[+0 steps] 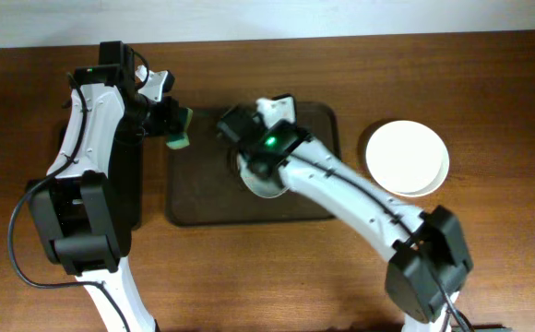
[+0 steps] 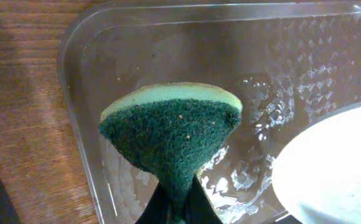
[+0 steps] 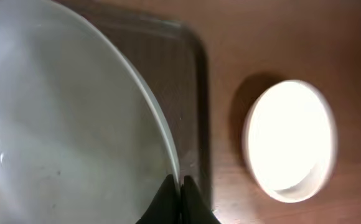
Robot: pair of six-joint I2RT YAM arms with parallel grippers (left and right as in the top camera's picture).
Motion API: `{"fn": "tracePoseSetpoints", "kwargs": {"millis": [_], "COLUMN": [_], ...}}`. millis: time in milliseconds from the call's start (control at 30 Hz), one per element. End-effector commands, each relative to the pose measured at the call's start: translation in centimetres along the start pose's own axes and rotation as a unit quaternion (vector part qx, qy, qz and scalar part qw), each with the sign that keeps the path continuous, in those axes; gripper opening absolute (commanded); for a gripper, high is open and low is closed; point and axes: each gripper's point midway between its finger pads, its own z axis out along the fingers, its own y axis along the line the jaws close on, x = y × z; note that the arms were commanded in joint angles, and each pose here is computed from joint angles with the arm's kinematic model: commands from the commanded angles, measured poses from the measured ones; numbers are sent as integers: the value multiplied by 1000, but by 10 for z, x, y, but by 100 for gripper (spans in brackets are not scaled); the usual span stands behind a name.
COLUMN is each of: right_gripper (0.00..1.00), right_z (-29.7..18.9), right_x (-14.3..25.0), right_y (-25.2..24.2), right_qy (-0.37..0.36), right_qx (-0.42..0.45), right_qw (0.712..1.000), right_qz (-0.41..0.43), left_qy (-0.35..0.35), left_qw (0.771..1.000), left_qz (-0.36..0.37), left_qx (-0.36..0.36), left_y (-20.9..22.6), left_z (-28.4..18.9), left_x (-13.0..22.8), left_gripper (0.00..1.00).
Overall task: Clean dirty plates on tray and stack at the side
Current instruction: 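Carry the back pale plate right and stack it on the plate pile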
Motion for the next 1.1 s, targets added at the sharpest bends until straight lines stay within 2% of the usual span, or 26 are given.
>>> {"fn": "tracePoseSetpoints", "kwargs": {"millis": [0,100,167,300,400,567,667,767,933,1000,1067], "right_gripper": [4,4,4,4,4,4,4,4,5,28,56], "right_z": [-20,-24,-15,34,83,134,147,156,162,163,163], "right_x": [-14,-24,-26,-8,36,104,122,134,131,128,126], "right_y": [-16,-40,-72,-154,-214,-272,-288,-285,-268,-265,-264], "right_qy": [57,82,101,138,176,206,203,207,202,197,194], "right_qx": [-176,-284,-316,-263,-194,-132,-116,-98,-101,-99,-100], "right_qw": [981,951,935,929,919,885,876,880,891,895,897], "right_qz": [67,86,122,221,295,396,421,415,393,388,385], "left_qy": [-4,-4,-4,-4,-6,-10,-9,-10,-11,-15,-17], "left_qw": [1000,1000,1000,1000,1000,1000,1000,1000,1000,1000,1000], "left_qz": [5,5,5,5,6,7,7,8,9,10,10], "left_qx": [1,1,1,1,1,1,-1,-20,-22,-22,-23], "left_y": [-1,-1,-1,-1,-1,0,0,7,7,7,8], "left_z": [-1,-1,-1,-1,-1,-1,-1,-1,-1,-1,-2], "left_x": [-4,-4,-4,-4,-4,-6,-6,-7,-8,-9,-11], "left_gripper": [1,0,1,1,1,1,0,0,1,0,1]}}
